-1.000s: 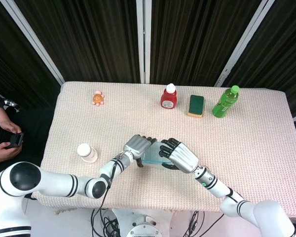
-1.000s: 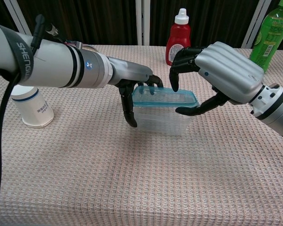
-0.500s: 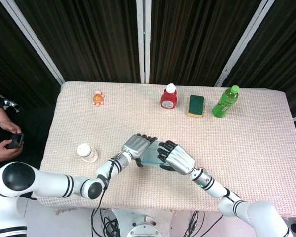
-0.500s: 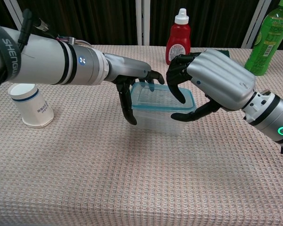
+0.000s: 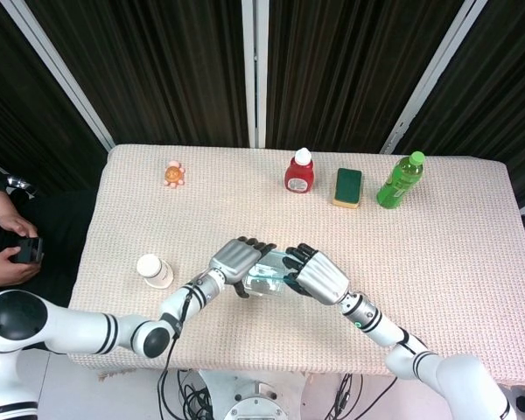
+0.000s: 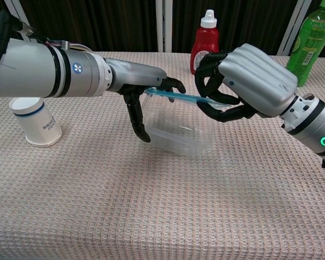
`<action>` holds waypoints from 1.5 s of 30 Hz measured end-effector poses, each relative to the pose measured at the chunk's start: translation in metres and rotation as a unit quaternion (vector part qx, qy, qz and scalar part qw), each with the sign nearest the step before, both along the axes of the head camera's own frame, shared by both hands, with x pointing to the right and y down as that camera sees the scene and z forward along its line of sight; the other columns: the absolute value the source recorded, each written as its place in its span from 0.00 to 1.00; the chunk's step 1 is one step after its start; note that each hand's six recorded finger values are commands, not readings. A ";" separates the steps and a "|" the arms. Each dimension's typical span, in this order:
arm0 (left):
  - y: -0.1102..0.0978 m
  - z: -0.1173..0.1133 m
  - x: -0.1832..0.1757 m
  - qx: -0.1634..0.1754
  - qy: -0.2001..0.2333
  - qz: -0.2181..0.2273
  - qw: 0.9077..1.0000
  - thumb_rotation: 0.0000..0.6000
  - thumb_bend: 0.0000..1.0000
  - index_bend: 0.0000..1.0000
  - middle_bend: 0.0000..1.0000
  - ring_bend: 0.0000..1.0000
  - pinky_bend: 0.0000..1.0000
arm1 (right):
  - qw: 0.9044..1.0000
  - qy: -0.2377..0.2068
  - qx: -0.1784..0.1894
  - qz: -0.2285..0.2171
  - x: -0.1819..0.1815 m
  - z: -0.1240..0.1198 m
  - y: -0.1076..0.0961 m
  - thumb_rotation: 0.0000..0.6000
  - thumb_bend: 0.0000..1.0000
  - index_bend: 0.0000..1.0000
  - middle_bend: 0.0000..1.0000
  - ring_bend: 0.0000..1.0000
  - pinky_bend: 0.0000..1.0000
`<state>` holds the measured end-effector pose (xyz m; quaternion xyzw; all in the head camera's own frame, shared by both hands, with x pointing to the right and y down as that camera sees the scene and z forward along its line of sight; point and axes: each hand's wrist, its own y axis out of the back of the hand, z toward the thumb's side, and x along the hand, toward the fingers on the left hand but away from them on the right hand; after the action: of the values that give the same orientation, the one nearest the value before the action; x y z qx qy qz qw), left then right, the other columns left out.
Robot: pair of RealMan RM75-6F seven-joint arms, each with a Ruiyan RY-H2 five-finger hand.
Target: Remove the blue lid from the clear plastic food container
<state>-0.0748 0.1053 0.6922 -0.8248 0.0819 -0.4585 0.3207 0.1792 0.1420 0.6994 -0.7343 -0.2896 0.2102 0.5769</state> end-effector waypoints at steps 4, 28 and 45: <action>-0.003 -0.003 -0.004 0.004 0.004 -0.004 1.000 1.00 0.00 0.03 0.17 0.09 0.18 | 1.000 -0.005 0.002 -0.004 -0.003 -0.003 -0.004 1.00 0.75 0.71 0.61 0.46 0.58; -0.029 -0.013 -0.065 0.037 -0.006 -0.075 0.996 1.00 0.00 0.00 0.00 0.00 0.05 | 0.997 0.053 0.055 -0.013 0.033 -0.023 -0.019 1.00 0.77 0.74 0.63 0.47 0.56; -0.046 -0.038 -0.179 0.122 -0.015 -0.208 0.970 1.00 0.00 0.00 0.00 0.00 0.05 | 0.965 0.212 -0.098 0.123 0.092 0.016 -0.061 1.00 0.04 0.00 0.03 0.00 0.00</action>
<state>-0.2537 0.0596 0.6537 -0.7375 0.3018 -0.5141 0.3175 0.2715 0.0810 0.7158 -0.6846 -0.2269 0.4576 0.5200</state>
